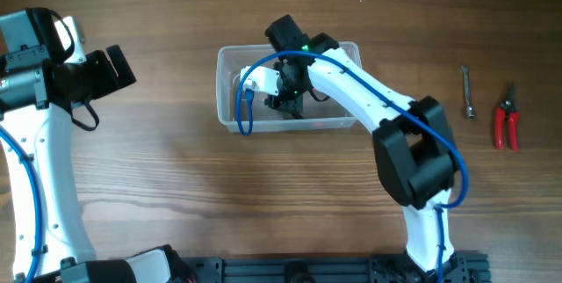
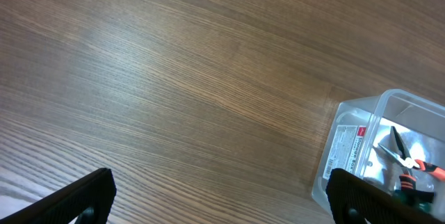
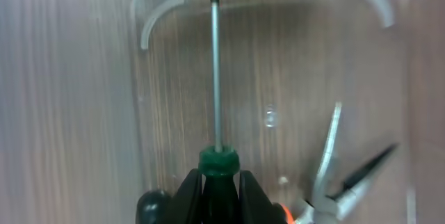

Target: Pack container

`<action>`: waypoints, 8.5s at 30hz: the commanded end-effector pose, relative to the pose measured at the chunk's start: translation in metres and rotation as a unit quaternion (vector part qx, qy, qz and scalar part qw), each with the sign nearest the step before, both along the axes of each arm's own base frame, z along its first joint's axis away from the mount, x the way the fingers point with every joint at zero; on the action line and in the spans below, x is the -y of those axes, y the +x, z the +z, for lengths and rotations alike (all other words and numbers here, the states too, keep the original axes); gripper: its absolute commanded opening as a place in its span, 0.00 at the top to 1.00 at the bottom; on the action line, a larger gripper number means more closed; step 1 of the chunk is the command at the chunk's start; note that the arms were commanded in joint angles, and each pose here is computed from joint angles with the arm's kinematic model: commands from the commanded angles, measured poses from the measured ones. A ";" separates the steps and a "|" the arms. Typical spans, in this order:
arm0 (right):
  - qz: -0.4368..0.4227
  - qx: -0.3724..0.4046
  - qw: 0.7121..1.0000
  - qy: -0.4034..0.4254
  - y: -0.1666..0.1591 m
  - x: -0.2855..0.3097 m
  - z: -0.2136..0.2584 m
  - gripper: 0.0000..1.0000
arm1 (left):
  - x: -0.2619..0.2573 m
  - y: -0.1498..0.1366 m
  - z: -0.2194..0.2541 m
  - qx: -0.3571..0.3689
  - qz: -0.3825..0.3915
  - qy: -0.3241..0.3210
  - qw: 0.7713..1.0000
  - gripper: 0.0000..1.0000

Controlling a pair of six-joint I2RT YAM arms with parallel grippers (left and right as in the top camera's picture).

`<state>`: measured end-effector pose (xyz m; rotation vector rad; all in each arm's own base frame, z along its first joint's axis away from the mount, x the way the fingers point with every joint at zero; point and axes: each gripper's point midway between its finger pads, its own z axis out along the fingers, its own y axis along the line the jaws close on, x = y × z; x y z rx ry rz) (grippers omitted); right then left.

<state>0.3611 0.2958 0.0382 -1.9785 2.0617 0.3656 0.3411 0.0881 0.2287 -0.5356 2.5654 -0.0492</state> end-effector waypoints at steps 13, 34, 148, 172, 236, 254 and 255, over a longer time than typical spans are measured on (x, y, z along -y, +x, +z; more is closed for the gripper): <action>-0.226 0.099 0.968 0.038 0.054 0.021 0.113 0.32 | 0.000 0.001 -0.002 -0.002 0.003 -0.007 1.000 0.00; -0.737 -0.055 0.668 -0.088 0.008 0.459 0.044 0.02 | 0.000 0.001 -0.002 -0.001 0.003 -0.007 1.000 0.00; -0.810 -0.040 0.582 -0.056 -0.051 0.496 0.051 0.00 | -0.001 0.017 0.008 0.037 -0.002 -0.003 0.999 0.00; -0.779 -0.113 0.614 -0.055 -0.031 0.495 -0.053 0.06 | -0.001 0.017 0.008 0.037 -0.002 -0.004 0.999 0.00; -0.068 -0.069 0.995 -0.034 0.001 0.067 0.000 0.61 | 0.001 0.011 0.004 0.022 -0.002 -0.008 1.000 0.00; -0.502 0.317 0.773 0.224 0.129 0.277 0.319 0.00 | 0.076 0.076 0.042 0.146 -0.184 0.082 0.968 0.00; -0.510 0.325 0.768 0.208 0.129 0.289 0.318 0.00 | 0.080 0.085 0.051 0.171 -0.185 0.090 0.963 0.00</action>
